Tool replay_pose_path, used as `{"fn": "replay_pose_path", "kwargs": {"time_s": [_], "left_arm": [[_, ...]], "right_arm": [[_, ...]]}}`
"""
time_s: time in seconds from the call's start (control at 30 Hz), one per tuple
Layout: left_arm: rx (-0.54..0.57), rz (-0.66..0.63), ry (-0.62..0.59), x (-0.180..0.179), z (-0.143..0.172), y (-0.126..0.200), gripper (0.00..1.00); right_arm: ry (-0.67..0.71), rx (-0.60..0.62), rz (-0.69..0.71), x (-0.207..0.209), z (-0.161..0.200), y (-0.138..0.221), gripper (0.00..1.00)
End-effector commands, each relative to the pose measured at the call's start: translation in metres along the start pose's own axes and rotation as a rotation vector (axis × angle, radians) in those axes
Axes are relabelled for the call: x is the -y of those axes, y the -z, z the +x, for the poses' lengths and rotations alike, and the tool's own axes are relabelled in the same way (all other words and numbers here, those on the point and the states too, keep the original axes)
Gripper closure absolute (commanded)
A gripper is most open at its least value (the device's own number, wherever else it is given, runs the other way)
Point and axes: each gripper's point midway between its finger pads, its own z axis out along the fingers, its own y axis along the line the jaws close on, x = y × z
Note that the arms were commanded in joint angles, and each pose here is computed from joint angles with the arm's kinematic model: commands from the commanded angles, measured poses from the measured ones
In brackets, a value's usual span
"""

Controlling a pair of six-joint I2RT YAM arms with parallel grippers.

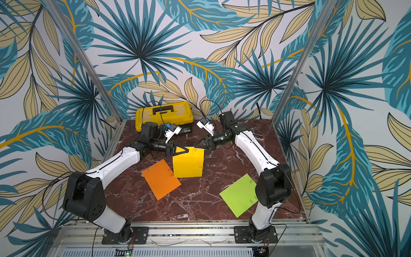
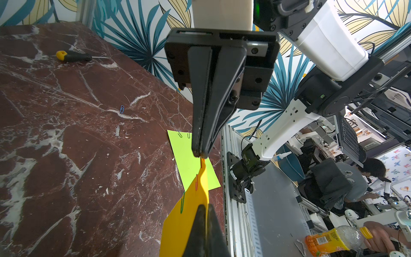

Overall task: Unclip the paperclips from the documents
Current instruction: Remove the paper clip from the document.

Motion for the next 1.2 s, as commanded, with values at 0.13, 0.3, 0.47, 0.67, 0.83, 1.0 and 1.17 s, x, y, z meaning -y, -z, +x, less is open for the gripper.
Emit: {"fn": "replay_pose_path", "kwargs": {"time_s": [0.13,0.3,0.47,0.67,0.83,1.0,1.17], "left_arm": [[-0.002,0.013,-0.015,0.009,0.001,0.002,1.00],[-0.002,0.014,-0.014,0.010,0.001,0.002,1.00],[-0.002,0.014,-0.013,0.009,0.001,0.002,1.00],[-0.003,0.015,-0.010,0.009,0.002,0.002,1.00],[-0.005,0.015,-0.003,0.007,0.004,0.001,1.00],[-0.007,0.018,0.002,0.007,0.004,0.001,1.00],[-0.007,0.019,0.003,0.007,0.005,0.001,1.00]], "right_arm": [[-0.002,0.012,0.012,0.009,-0.006,0.001,0.94],[-0.001,0.020,0.012,0.010,-0.008,0.003,0.94],[-0.004,0.024,0.010,0.011,-0.009,0.003,0.94],[0.002,0.029,0.012,0.011,-0.011,0.004,0.94],[0.003,0.041,0.021,0.012,-0.014,0.007,0.94],[0.004,0.072,0.020,0.013,-0.021,0.012,0.94],[0.000,0.086,0.031,0.017,-0.025,0.015,0.94]]}}
